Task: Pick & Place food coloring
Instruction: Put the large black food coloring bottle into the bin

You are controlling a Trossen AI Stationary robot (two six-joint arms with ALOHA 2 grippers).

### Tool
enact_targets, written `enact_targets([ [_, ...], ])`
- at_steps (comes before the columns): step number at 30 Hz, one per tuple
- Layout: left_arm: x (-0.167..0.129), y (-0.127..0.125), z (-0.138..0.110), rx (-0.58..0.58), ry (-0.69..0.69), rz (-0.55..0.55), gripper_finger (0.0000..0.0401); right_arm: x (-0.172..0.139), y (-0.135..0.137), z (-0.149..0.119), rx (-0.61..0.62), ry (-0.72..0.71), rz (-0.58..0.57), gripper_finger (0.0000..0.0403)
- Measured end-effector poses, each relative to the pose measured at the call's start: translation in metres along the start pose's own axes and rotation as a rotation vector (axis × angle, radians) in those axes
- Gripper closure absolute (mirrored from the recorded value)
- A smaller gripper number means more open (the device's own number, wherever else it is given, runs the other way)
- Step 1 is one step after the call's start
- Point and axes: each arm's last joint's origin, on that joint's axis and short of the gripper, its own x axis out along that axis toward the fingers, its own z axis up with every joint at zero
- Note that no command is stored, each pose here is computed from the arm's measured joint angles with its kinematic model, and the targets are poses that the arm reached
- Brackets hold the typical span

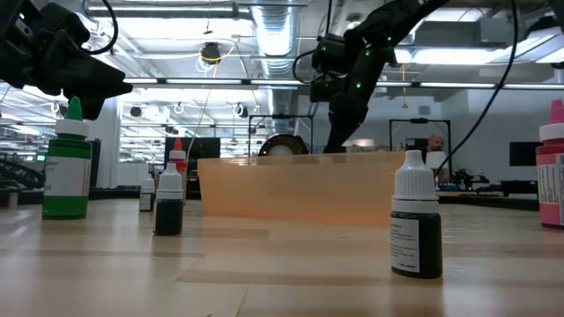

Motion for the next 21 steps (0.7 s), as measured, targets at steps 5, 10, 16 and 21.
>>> enact_targets([
  [5,0.000,0.000,0.000,0.000,0.001,0.000,0.0282,0.008,-0.004,0.001,0.007,-0.003,-0.004,0.0210],
  [10,0.000,0.000,0.000,0.001,0.001,0.000,0.0282,0.009,-0.008,0.002,0.015,-0.021,-0.020,0.0209],
  [16,0.000,0.000,0.000,0.001,0.001,0.001,0.0282,0.010,-0.015,-0.002,0.031,0.005,-0.064,0.0205],
  [21,0.000,0.000,0.000,0.001,0.002,0.001,0.0282,0.005,-0.013,-0.008,0.042,0.065,-0.062,0.0195],
])
